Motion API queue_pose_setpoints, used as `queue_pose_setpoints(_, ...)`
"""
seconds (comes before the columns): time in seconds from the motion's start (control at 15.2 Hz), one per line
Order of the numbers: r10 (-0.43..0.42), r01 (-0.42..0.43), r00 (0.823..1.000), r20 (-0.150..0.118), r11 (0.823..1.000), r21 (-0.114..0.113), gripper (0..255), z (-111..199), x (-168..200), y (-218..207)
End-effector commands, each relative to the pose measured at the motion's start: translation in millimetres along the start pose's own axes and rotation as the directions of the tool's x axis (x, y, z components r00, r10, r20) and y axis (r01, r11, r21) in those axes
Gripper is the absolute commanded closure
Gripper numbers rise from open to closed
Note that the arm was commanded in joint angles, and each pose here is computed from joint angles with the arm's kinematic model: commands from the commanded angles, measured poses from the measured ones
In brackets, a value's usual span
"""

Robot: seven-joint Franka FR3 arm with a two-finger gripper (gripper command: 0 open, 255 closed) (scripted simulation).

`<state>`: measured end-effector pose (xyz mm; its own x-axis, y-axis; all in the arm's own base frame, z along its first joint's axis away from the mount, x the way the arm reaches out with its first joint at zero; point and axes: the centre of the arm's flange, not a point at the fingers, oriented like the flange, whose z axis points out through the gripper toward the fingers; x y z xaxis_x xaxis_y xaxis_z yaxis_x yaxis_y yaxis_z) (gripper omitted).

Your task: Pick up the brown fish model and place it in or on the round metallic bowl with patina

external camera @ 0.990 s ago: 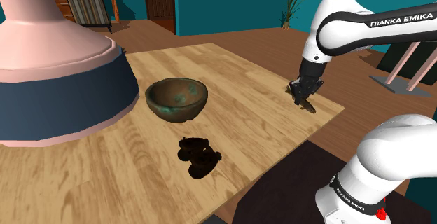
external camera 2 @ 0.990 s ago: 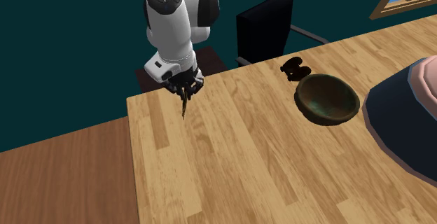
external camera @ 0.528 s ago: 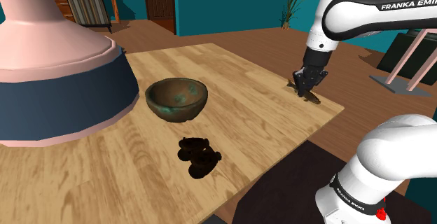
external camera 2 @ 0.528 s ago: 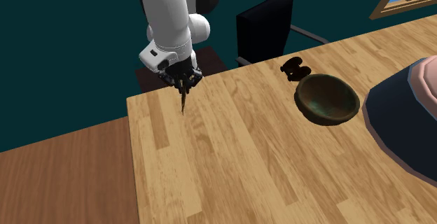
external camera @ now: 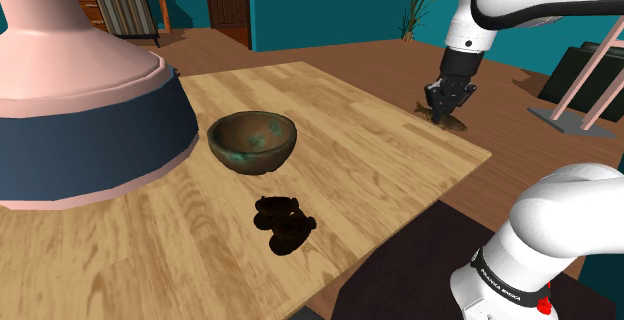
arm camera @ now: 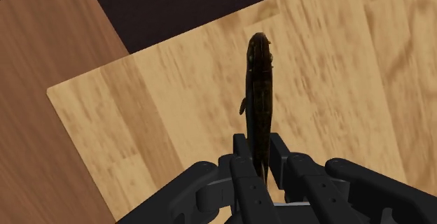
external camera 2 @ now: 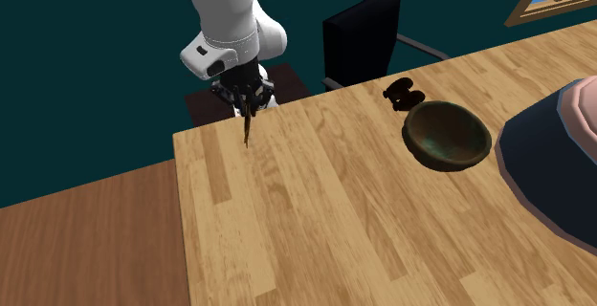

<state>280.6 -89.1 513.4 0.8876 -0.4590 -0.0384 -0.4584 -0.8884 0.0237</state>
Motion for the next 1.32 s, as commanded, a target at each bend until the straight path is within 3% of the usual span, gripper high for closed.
queue_pose_setpoints(0.0,0.0,0.0,1.0,0.0,1.0,0.0,255,-10,-1,0)
queue_pose_setpoints(0.79,0.0,0.0,1.0,0.0,1.0,0.0,255,-69,-4,2)
queue_pose_setpoints(1.25,0.0,0.0,1.0,0.0,1.0,0.0,255,-70,4,-90)
